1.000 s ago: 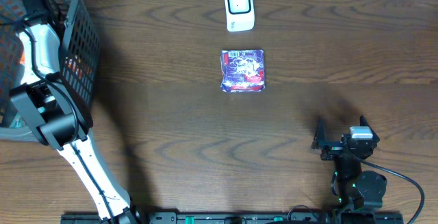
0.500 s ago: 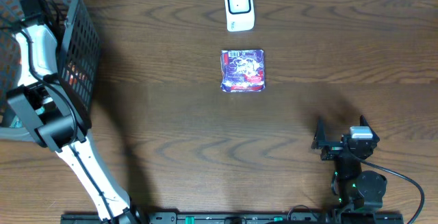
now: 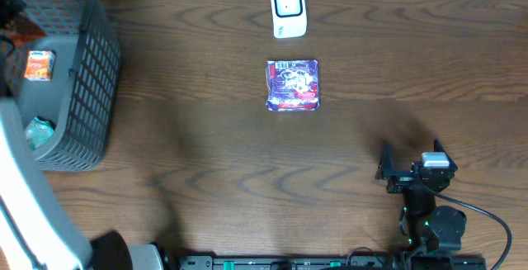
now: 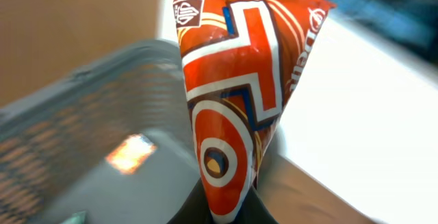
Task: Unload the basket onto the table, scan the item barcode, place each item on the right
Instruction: 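Reach the left gripper into the basket and grasp the orange bar, then place the orange wrapped bar left of the purple package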
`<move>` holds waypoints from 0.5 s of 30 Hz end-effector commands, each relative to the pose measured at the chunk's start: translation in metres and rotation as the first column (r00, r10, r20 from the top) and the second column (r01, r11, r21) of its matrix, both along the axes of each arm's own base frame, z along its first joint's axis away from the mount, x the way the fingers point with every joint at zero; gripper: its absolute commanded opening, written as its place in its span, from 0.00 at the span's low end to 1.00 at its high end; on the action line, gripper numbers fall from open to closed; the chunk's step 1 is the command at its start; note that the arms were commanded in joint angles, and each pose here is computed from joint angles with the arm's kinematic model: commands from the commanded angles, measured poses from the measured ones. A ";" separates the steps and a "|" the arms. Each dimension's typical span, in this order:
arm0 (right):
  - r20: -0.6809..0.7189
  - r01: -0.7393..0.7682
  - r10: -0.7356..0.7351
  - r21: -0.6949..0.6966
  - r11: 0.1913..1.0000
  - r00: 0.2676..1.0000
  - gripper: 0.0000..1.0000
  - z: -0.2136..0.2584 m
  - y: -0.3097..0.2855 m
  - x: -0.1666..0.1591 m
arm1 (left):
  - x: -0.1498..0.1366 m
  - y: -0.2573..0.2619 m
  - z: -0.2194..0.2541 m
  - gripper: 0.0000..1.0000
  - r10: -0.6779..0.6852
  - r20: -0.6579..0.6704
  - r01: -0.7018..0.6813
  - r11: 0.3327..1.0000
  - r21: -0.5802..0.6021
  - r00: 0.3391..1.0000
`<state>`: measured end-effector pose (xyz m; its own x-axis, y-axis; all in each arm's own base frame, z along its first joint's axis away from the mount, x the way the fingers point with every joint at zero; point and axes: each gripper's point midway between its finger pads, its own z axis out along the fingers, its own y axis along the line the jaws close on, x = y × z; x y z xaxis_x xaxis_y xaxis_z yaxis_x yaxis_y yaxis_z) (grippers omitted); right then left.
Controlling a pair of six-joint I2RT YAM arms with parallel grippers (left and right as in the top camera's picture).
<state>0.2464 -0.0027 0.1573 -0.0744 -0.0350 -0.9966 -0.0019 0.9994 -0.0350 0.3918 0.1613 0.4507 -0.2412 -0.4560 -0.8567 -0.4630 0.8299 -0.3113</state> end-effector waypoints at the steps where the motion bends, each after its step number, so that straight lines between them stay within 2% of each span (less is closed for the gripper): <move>1: 0.002 -0.009 0.009 -0.009 1.000 1.000 0.99 0.000 0.002 0.000 | 0.024 -0.088 -0.015 0.08 -0.400 0.005 0.399 0.912 -0.095 0.917; 5: 0.002 -0.009 0.009 -0.009 1.000 1.000 0.99 0.000 0.002 0.000 | 0.034 -0.155 -0.048 0.07 -0.557 -0.081 0.545 0.828 -0.136 0.826; 9: 0.002 -0.009 0.009 -0.009 1.000 1.000 0.99 0.000 0.002 0.000 | 0.042 -0.217 -0.106 0.07 -0.690 -0.215 0.670 0.724 -0.166 0.692; 15: 0.002 -0.009 0.009 -0.009 1.000 1.000 0.99 0.000 0.002 0.000 | 0.053 -0.258 -0.219 0.07 -0.624 -0.488 0.610 0.763 -0.212 0.611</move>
<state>0.2464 -0.0027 0.1573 -0.0745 -0.0350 -0.9966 -0.0016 0.9994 -0.0350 0.4420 -0.0919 0.2637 -0.8279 -0.0876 -0.5540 0.1023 0.9476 -0.3027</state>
